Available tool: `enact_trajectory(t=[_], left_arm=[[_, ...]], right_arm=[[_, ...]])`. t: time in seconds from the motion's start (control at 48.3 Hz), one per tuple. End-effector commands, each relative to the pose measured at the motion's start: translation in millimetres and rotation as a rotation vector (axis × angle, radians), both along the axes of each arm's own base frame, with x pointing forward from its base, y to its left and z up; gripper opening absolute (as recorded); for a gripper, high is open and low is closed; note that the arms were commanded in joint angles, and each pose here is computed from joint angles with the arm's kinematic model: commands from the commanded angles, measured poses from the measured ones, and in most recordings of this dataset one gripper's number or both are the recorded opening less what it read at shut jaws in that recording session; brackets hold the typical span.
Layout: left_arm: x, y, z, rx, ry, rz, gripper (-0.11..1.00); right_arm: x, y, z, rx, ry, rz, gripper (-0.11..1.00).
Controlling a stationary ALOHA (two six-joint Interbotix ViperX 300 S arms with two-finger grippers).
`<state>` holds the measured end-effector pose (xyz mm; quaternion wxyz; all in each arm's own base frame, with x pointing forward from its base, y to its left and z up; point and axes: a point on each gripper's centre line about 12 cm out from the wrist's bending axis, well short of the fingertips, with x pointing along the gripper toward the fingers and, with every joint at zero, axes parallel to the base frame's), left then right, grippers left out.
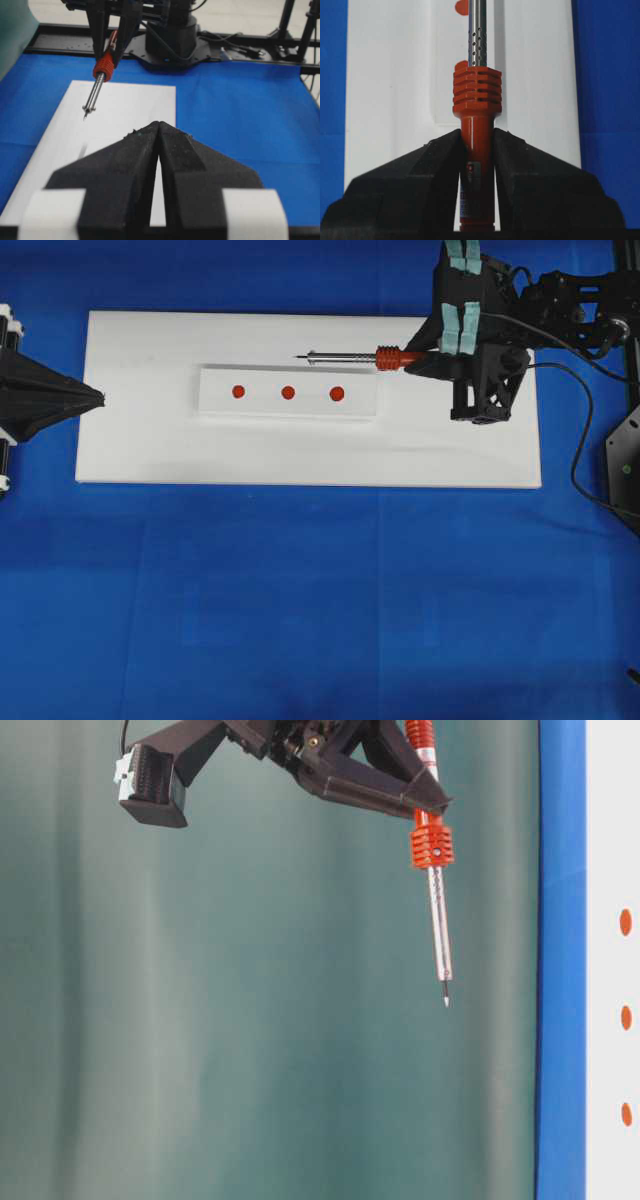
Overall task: Touch the tip of the soldering iron to the mark.
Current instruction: 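Raise the iron tip and shift it right toward the middle dot, then lower the iron tip onto the middle red dot and hold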
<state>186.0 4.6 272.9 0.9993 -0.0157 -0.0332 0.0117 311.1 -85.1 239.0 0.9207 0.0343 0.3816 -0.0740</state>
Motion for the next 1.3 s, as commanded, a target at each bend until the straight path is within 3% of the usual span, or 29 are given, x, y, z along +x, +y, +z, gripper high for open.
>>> enact_trajectory(t=[0.0,0.559,1.283], left_arm=[[1.7,0.3,4.2,0.0,-0.014,0.001,0.0],[1.9,0.0,3.1,0.0,-0.009,0.0,0.0],[1.9,0.3,3.8,0.002,-0.011,0.001,0.0]], right_arm=[[3.8,-2.6,12.2,-0.015,-0.039,-0.005,0.06],[7.4,-4.1,6.7,-0.012,-0.031,-0.009,0.06],[37.6,-6.4,-74.9,0.016,0.1,-0.012,0.06]])
